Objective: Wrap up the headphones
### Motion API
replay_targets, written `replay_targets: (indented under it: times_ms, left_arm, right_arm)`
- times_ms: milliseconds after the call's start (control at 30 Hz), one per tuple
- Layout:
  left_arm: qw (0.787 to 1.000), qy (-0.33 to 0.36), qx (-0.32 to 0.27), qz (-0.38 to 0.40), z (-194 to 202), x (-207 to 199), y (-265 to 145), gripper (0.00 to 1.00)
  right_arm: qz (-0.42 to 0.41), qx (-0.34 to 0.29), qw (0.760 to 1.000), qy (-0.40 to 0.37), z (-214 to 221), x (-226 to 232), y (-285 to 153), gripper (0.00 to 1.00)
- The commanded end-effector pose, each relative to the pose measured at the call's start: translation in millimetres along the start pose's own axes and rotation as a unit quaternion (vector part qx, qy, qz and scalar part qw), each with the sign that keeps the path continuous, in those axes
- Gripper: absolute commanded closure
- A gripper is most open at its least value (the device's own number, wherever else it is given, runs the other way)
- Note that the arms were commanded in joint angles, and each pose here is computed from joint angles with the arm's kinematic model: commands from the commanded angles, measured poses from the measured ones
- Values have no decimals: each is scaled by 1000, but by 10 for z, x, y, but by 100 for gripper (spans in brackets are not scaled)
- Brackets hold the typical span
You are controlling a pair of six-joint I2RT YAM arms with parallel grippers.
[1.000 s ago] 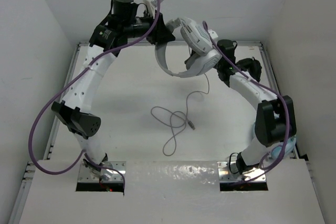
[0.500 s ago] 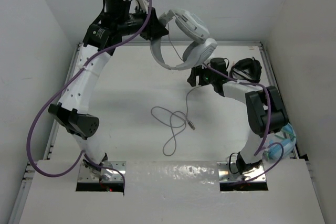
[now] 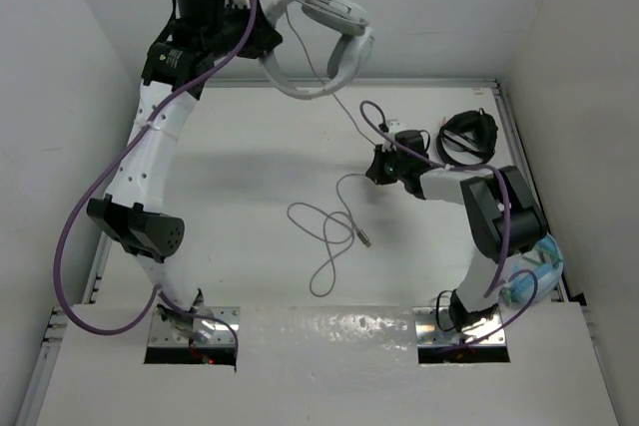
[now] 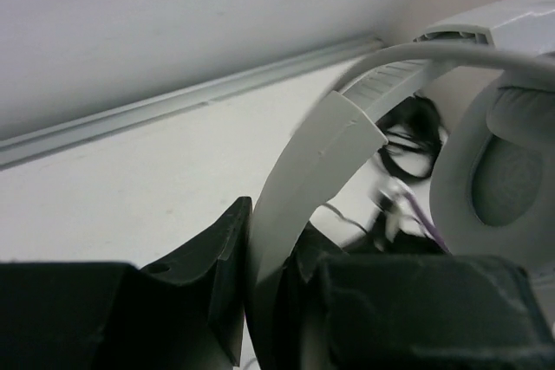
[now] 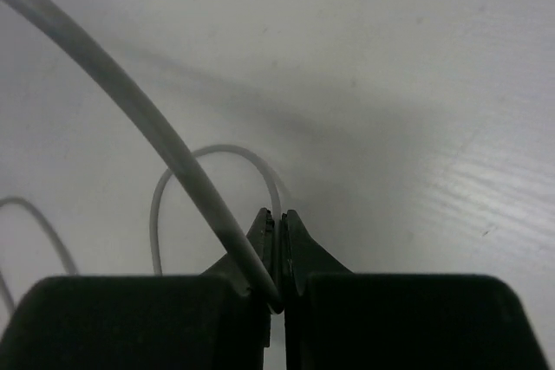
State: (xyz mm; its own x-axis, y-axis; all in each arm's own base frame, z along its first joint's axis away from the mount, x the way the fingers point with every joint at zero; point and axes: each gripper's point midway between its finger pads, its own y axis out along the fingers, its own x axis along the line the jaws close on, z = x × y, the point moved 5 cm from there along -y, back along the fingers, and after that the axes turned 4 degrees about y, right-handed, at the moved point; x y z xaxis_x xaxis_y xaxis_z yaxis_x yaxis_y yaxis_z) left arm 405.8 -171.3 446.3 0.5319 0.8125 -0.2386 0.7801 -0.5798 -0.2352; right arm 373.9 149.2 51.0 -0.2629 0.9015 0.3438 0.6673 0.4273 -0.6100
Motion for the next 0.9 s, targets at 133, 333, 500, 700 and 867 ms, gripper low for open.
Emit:
replay_targets:
  times_ms: [133, 333, 500, 700, 867]
  left_arm:
    - [984, -25, -108, -139, -468, 626, -115, 100]
    - [956, 24, -128, -263, -480, 1247, -110, 100]
    - [942, 76, -142, -294, -515, 1465, 53, 100]
    - [937, 114, -120, -306, -397, 1613, 244, 100]
    - [939, 187, -40, -286, 119, 1486, 559, 100]
  right_arm:
    - [-93, -25, 991, -98, 109, 871, -328, 100]
    - [-135, -27, 980, -147, 154, 1213, -687, 100]
    - [-121, -15, 974, -192, 149, 1274, -931, 100]
    - [-146, -26, 960, -238, 78, 1524, -1276, 100]
    - [-193, -81, 942, -263, -414, 2007, -1668, 100]
